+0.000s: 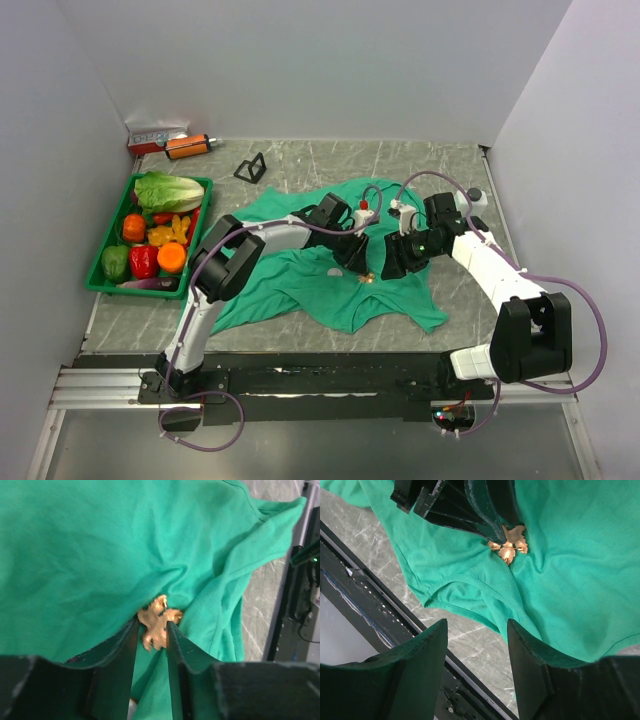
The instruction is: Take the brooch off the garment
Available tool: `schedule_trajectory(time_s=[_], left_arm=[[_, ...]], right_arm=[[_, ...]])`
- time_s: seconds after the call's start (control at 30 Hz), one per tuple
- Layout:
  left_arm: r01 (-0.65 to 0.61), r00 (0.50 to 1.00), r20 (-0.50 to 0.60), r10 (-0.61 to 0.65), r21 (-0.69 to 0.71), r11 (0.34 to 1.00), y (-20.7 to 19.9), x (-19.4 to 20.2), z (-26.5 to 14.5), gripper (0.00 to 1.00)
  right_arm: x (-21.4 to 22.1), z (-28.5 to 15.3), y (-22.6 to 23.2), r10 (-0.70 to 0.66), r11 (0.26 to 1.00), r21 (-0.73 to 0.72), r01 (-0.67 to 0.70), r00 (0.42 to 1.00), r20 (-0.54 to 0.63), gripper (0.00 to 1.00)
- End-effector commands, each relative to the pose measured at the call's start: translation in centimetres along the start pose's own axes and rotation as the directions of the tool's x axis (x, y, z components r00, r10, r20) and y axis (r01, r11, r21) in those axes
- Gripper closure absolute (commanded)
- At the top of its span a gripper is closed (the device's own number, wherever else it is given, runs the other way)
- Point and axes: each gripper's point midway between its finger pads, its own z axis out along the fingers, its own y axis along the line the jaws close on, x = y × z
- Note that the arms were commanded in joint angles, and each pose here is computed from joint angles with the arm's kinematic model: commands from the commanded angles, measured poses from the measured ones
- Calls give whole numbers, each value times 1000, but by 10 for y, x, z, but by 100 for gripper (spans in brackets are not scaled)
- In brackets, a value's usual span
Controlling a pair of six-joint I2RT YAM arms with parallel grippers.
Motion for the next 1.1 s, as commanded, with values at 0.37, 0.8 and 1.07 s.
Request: schedule_trajectory(time_s=[0.37, 0.8, 1.07], left_arm=[[-32, 999, 21, 30, 97, 995, -16, -9, 6, 70], [-16, 999, 39, 14, 53, 998, -4, -12, 13, 70], [7, 999, 31, -10, 88, 996, -4, -6, 16, 87]], right_arm=[[-5, 1, -4, 3, 1000, 6, -3, 1000, 12, 42], [-4, 5, -9, 7, 1000, 8, -7, 1000, -2, 41], [-3, 4, -10, 4, 1000, 18, -4, 1000, -11, 41]])
